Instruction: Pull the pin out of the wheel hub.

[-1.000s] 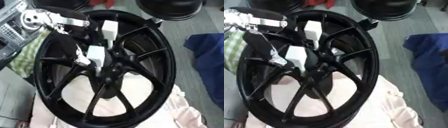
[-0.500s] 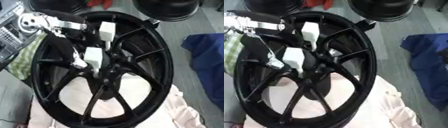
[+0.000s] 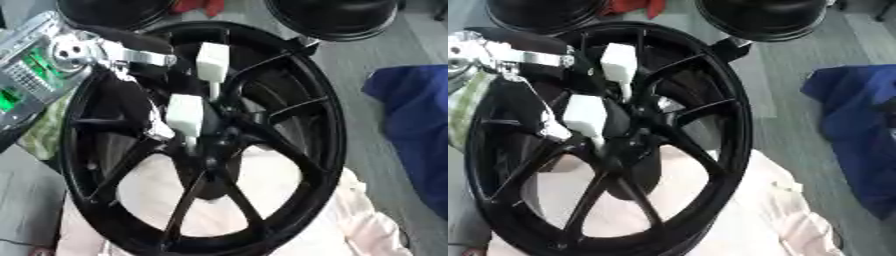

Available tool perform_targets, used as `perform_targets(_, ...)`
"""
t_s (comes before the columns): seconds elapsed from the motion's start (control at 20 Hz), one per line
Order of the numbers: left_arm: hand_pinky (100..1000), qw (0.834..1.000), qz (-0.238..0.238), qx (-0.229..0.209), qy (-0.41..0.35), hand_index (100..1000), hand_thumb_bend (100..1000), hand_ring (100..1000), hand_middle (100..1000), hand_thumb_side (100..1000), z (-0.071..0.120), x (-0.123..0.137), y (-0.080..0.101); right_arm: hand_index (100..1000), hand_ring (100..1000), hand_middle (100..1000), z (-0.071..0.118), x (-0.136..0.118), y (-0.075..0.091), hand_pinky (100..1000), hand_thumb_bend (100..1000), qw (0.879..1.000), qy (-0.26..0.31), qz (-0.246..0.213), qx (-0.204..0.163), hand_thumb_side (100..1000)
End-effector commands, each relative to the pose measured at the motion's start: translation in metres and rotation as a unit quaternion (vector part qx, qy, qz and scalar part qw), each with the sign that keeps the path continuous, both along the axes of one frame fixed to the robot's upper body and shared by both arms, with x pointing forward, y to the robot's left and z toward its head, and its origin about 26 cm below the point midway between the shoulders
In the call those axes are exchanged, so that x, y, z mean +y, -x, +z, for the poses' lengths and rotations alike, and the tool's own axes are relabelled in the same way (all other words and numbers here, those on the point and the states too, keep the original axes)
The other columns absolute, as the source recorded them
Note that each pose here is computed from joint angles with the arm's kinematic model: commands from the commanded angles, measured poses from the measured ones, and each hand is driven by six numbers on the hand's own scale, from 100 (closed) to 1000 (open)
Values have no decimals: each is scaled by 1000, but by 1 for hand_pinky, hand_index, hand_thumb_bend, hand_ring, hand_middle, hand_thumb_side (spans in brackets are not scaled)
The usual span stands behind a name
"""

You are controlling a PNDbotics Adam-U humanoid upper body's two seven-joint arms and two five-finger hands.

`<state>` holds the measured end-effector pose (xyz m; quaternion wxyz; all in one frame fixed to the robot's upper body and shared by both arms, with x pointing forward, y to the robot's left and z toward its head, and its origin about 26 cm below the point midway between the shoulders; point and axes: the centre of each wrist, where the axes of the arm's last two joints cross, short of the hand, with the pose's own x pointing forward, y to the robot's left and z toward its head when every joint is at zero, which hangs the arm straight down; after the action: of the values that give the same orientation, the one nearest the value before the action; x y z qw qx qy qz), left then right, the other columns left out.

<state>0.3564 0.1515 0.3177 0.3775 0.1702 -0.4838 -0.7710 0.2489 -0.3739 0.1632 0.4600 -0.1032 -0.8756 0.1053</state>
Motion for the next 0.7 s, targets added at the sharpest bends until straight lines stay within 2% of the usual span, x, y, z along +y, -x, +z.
perform_targets(0.05, 815, 1000, 2, -1, 2, 842, 552, 767, 696, 337, 13, -3, 2, 726, 613, 524, 9, 0, 1, 733, 283, 1000, 7, 4, -9, 309)
perform_targets(0.3, 806, 1000, -8, -8, 0, 808, 526, 746, 652, 313, 15, -8, 3, 726, 613, 524, 9, 1, 0, 733, 286, 1000, 5, 2, -7, 309)
perform_targets(0.5, 790, 1000, -8, -16, -2, 770, 457, 709, 605, 226, 16, -9, 4, 726, 613, 524, 8, 2, 0, 733, 287, 1000, 2, 1, -6, 310)
perform_targets(0.7, 756, 1000, -2, -18, 4, 664, 285, 604, 490, 138, 19, -9, 5, 726, 612, 524, 8, 2, 0, 733, 289, 1000, 0, -1, -4, 312)
